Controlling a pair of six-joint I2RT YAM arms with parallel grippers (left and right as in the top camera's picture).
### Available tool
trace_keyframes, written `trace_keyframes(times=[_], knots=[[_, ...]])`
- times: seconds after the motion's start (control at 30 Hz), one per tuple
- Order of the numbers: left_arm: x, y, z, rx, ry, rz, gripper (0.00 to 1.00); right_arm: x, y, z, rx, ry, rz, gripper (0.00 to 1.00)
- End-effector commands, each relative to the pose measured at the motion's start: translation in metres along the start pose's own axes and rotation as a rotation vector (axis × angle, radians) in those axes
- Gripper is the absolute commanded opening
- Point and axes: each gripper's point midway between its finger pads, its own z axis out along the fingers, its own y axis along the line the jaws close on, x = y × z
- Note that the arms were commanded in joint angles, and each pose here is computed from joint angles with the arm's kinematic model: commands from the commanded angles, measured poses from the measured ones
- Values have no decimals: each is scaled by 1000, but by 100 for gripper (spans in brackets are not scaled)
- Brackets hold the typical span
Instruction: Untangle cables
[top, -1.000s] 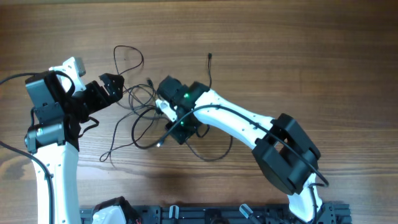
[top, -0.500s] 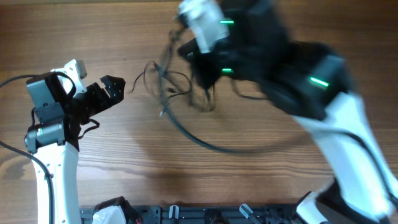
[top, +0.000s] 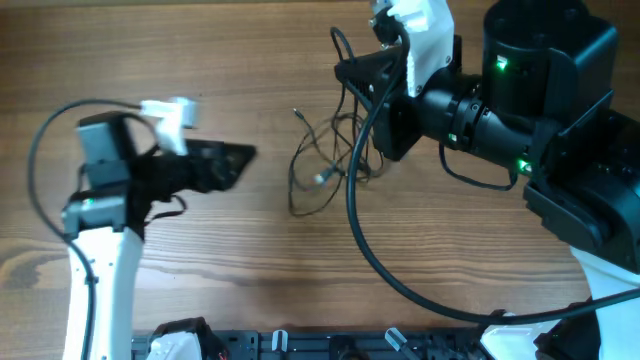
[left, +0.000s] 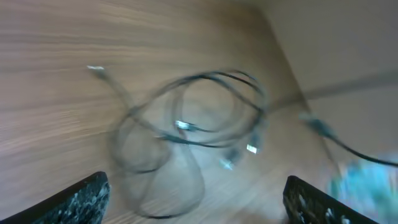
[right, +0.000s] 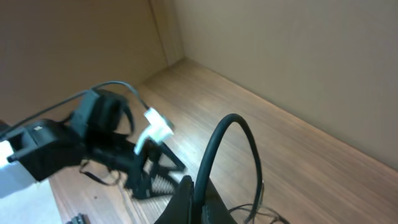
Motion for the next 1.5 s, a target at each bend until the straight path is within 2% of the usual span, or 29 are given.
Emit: trace_keyframes(times=[0.0, 0.17, 0.27, 0.47, 0.7, 0.87, 1.1, 1.33, 1.47], knots=[[10, -23, 32, 20, 72, 251, 91, 5, 15, 0, -93, 23, -24, 4], [5, -23, 63, -76, 80, 386, 91, 25, 34, -14, -194, 94, -54, 4], [9, -21, 83, -96, 104, 420, 91, 23, 38, -29, -196, 66, -87, 4], [37, -10, 119, -66, 218, 389, 91, -24, 44, -85, -141, -195, -224, 4], [58, -3, 137, -54, 296, 365, 92, -91, 2, -193, 257, -597, -199, 4], [60, -10, 140, -38, 297, 383, 93, -104, -14, -244, 408, -737, -149, 4], [65, -10, 139, -38, 315, 367, 93, -94, -61, -258, 700, -705, -55, 4], [75, -13, 136, -24, 353, 305, 91, -84, -108, -240, 1058, -488, -165, 4], [80, -15, 137, -19, 369, 305, 98, -79, -146, -226, 1229, -360, -191, 4]])
